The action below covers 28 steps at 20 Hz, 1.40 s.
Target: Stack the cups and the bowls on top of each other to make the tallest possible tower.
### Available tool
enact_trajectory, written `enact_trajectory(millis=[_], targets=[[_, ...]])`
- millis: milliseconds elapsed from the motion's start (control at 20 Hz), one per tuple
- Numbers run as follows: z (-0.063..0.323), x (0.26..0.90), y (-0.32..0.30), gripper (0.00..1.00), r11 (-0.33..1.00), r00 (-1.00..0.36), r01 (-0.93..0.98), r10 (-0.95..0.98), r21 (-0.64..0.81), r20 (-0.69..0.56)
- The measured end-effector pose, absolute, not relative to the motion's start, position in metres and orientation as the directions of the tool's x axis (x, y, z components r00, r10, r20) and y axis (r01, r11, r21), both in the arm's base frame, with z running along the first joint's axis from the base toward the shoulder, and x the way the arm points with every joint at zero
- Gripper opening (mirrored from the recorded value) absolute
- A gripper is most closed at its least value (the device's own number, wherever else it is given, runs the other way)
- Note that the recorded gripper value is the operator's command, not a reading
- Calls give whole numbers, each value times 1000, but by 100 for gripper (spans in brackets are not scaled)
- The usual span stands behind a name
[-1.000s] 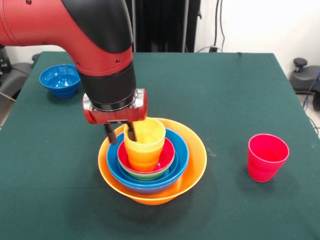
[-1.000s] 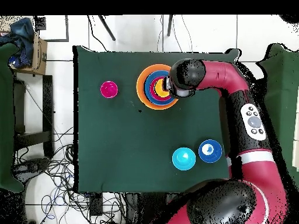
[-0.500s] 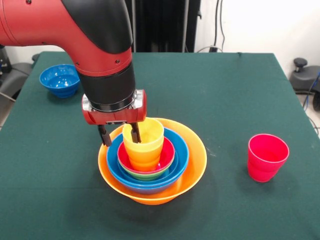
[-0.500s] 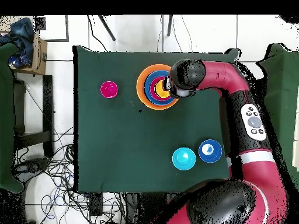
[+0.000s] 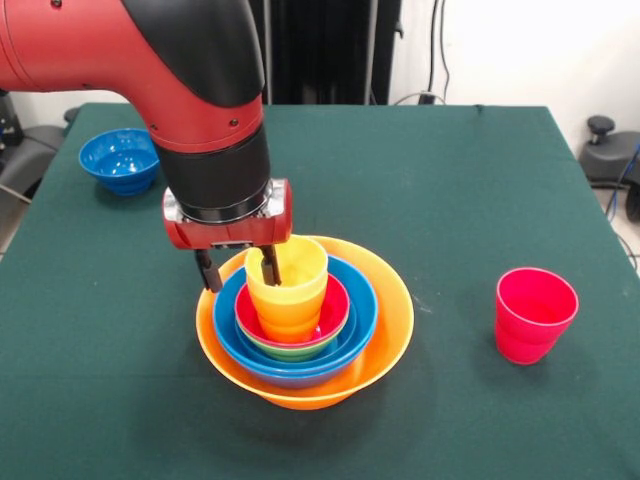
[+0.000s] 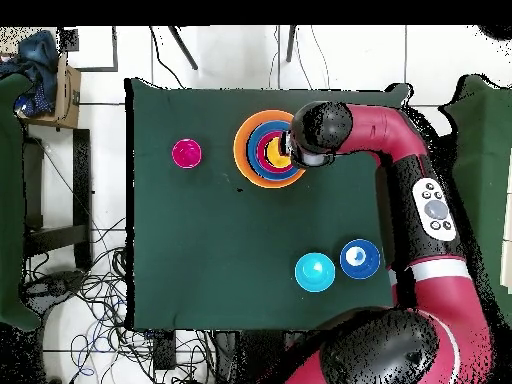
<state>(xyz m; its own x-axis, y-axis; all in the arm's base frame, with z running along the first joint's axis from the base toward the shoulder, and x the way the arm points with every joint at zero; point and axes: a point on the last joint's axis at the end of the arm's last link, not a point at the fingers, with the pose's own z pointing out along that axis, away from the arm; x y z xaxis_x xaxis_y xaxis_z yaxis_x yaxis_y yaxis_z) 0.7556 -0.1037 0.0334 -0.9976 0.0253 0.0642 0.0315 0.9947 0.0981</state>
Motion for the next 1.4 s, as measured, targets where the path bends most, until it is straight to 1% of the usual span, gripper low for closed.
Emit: enact_trajectory(millis=[200, 350, 500, 550, 1000, 1400], targets=[[42, 758, -106, 100, 994, -998, 41, 35, 104, 57], [57, 762, -108, 100, 992, -998, 55, 50, 117, 46], [74, 766, -110, 100, 990, -998, 63, 60, 123, 32], [89, 770, -111, 100, 989, -998, 70, 69, 128, 17], [144, 787, -115, 100, 986, -994, 90, 97, 139, -44], [172, 793, -111, 100, 982, -992, 100, 111, 158, -62]])
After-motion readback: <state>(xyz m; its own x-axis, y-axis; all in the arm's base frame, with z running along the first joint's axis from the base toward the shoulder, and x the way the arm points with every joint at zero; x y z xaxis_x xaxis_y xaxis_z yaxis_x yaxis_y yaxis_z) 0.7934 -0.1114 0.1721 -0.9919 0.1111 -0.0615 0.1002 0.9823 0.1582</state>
